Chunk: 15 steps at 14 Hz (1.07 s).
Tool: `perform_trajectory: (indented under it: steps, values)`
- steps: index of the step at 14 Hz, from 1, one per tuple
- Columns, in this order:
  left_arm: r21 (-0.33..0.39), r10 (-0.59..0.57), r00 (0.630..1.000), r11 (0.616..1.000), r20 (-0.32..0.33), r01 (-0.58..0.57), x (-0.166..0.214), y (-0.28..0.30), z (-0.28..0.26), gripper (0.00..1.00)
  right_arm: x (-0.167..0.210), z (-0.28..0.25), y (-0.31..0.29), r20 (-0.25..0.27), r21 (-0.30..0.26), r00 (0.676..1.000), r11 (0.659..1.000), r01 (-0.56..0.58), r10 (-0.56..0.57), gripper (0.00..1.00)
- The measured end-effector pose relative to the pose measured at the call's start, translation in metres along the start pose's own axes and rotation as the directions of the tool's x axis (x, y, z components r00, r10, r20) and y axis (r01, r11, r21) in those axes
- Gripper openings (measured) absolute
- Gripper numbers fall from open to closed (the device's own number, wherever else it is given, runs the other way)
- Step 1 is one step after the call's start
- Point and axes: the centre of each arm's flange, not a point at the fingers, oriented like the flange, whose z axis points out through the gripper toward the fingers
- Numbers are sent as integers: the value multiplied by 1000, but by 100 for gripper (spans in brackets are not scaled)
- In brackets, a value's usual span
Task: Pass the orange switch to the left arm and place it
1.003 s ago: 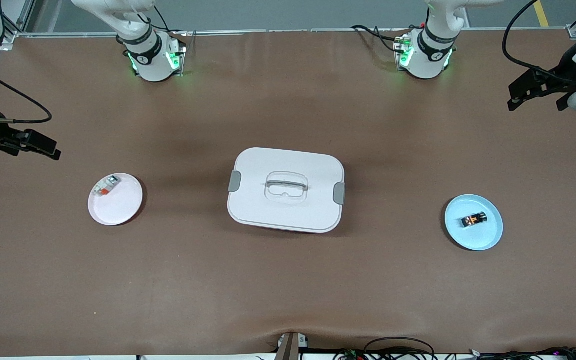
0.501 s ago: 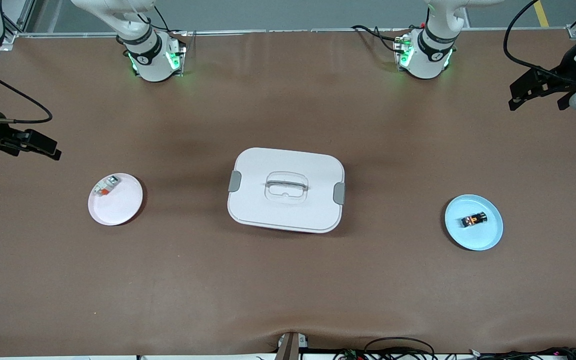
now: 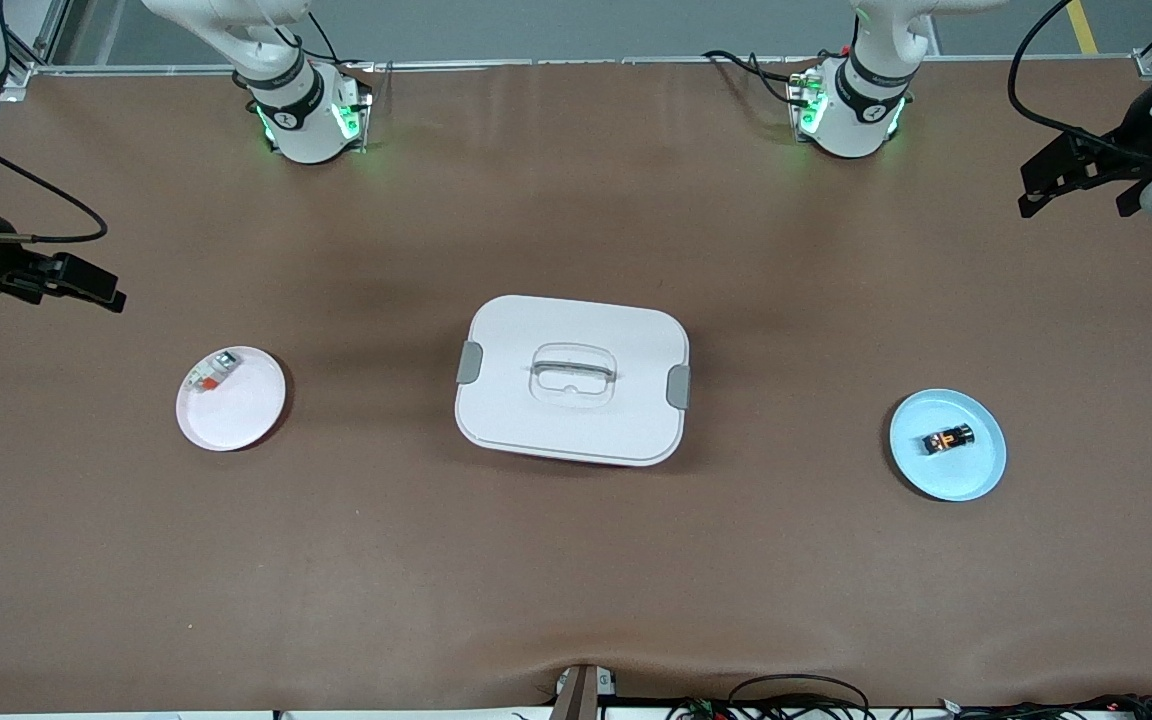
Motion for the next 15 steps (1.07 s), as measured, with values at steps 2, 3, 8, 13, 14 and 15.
perform_trajectory:
  steps: [2, 3, 8, 13, 14, 15]
  values:
    - [0, 0, 1000, 1000, 0, 0, 0, 0, 0, 100, -11, -12, 0, -22, 0, 1000, 1000, 2, -2, 100]
    - [0, 0, 1000, 1000, -1, 0, 0, 0, 0, 100, -20, -15, -1, -40, 0, 999, 1000, 4, -4, 100]
    - [0, 3, 1000, 1000, -1, -3, 0, 1, 0, 100, -47, -18, 2, -80, 0, 997, 1000, 1, -1, 100]
    - [0, 9, 1000, 1000, -2, -9, 0, 4, 0, 100, -46, -19, 2, -87, 1, 996, 1000, 1, -1, 100]
    - [0, 9, 1000, 1000, -2, -9, 0, 4, 0, 100, -46, -19, 1, -87, 1, 996, 1000, 2, -2, 100]
    - [0, 10, 1000, 1000, -1, -10, 0, 4, 0, 100, -46, -19, 1, -86, 1, 996, 1000, 3, -2, 100]
